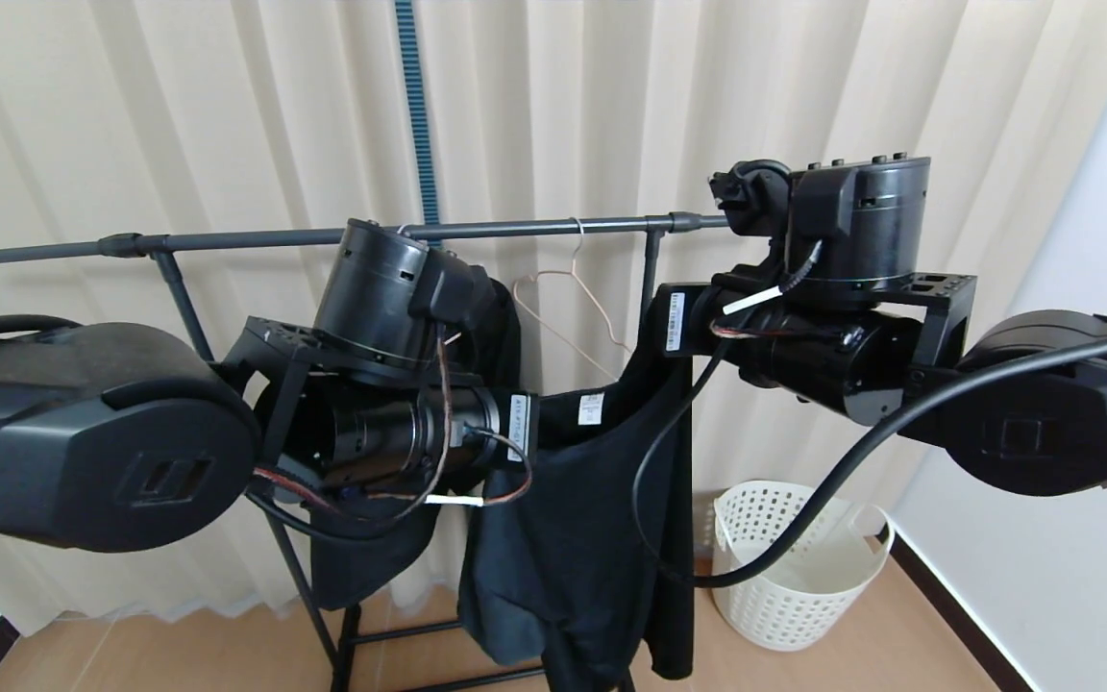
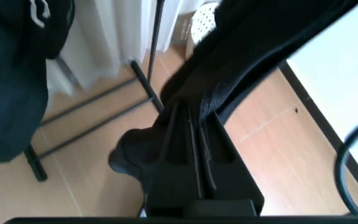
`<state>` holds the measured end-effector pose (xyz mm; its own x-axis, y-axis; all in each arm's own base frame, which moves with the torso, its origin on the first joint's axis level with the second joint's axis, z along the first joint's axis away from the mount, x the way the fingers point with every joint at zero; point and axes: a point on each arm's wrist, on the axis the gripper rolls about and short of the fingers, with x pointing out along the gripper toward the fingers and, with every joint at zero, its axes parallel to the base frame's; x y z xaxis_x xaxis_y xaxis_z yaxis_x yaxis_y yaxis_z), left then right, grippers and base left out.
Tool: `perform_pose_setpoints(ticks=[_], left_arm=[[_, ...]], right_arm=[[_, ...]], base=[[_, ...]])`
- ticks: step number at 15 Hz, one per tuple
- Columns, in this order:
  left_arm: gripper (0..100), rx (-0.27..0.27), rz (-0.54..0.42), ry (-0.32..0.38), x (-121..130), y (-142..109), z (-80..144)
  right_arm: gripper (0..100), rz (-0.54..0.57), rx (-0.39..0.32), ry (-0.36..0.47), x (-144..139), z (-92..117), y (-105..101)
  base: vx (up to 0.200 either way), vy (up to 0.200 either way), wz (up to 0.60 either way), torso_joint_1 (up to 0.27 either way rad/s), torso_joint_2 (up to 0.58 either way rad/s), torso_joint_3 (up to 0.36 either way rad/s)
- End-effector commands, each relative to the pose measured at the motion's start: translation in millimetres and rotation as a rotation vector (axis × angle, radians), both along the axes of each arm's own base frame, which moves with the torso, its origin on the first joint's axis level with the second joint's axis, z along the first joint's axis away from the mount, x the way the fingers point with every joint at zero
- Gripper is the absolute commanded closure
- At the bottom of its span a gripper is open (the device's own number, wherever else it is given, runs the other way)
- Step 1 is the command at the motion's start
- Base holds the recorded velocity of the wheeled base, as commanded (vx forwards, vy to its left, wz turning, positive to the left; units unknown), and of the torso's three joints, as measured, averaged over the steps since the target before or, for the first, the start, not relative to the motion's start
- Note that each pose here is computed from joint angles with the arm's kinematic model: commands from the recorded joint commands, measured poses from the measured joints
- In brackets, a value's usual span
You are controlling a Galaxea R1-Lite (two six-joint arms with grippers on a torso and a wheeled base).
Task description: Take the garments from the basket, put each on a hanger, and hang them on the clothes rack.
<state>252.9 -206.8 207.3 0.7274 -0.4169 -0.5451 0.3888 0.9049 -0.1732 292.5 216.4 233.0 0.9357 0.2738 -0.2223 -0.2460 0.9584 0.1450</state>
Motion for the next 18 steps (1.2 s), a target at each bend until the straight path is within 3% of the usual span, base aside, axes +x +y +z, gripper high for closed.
perform_pose_setpoints(ticks=[1,6,11,18], left_arm=[[100,0.004,0.012,-0.005,11,-1,-2],[100,-0.034,0.047,-0.08,35,1,-1],[100,-0.043,0.051,-0.114,42,3,1],[100,-0.046,0.038,-0.132,37,2,5]], right_arm=[[100,-0.009,-0.001,-0.01,-3,4,-3],[100,-0.039,-0.073,-0.022,-8,2,-7],[100,-0.013,-0.201,-0.02,-22,-6,-18],[100,-0.018,-0.205,-0.022,-22,-5,-19]], base=[[0.0,0.0,0.0,0.0,0.0,0.0],[0.0,0.0,0.0,0.0,0.0,0.0],[0.0,0.0,0.0,0.0,0.0,0.0],[0.0,0.0,0.0,0.0,0.0,0.0]])
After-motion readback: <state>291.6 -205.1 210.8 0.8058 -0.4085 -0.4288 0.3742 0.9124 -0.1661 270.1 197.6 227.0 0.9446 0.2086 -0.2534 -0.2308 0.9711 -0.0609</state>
